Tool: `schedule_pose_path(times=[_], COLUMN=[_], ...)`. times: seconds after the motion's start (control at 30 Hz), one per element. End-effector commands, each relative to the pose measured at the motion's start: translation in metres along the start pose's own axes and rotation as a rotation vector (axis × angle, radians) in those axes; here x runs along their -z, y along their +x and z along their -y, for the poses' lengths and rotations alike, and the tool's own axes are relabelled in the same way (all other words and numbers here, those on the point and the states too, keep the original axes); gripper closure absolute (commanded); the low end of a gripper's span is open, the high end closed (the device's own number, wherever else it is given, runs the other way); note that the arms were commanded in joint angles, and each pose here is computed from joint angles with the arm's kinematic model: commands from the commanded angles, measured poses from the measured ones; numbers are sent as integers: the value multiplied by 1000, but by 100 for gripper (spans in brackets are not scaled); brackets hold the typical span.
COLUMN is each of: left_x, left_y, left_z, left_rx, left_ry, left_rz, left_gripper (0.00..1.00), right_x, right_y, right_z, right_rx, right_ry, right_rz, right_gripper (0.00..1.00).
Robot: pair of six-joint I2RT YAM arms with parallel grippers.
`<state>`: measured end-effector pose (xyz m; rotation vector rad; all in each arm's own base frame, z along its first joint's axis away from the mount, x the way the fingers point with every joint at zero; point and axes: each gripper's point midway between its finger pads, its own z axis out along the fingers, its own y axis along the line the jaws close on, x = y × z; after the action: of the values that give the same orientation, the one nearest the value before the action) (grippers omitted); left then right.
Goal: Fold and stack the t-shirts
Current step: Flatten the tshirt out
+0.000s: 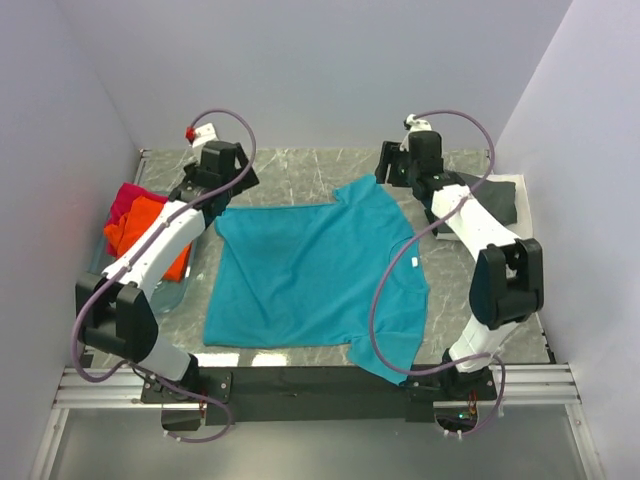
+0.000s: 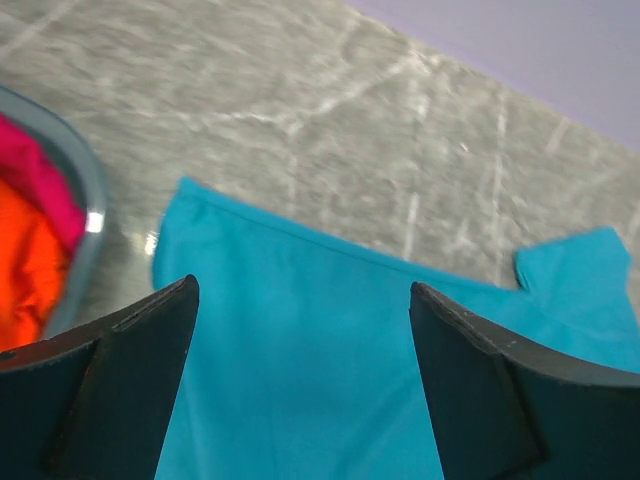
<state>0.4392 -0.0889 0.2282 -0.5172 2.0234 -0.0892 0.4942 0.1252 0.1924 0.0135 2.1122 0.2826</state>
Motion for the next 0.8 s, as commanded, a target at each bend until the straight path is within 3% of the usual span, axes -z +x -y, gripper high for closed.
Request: schedule_pose_path(times=[0.0,0.2,0.3,0.77], left_x=[10,-18,-28,-76], left_y=[30,127,155,197], left_z=[25,16,20,28], left_rx=[-15,-49,-65,-130], left_ry=[118,114,137,112], left_rz=[-67,-295,-370,-493], left_gripper=[9,9,9,9], right_x=[18,3,-3,-54], right_y=[-10,53,77,143], right_z=[-8,-15,-16,27], right_rx=[-28,-57,-58,-32], right_ry=[-46,-121,-134,102], right_rz=[50,-138,-205,-505], right_gripper=[28,31,31,34])
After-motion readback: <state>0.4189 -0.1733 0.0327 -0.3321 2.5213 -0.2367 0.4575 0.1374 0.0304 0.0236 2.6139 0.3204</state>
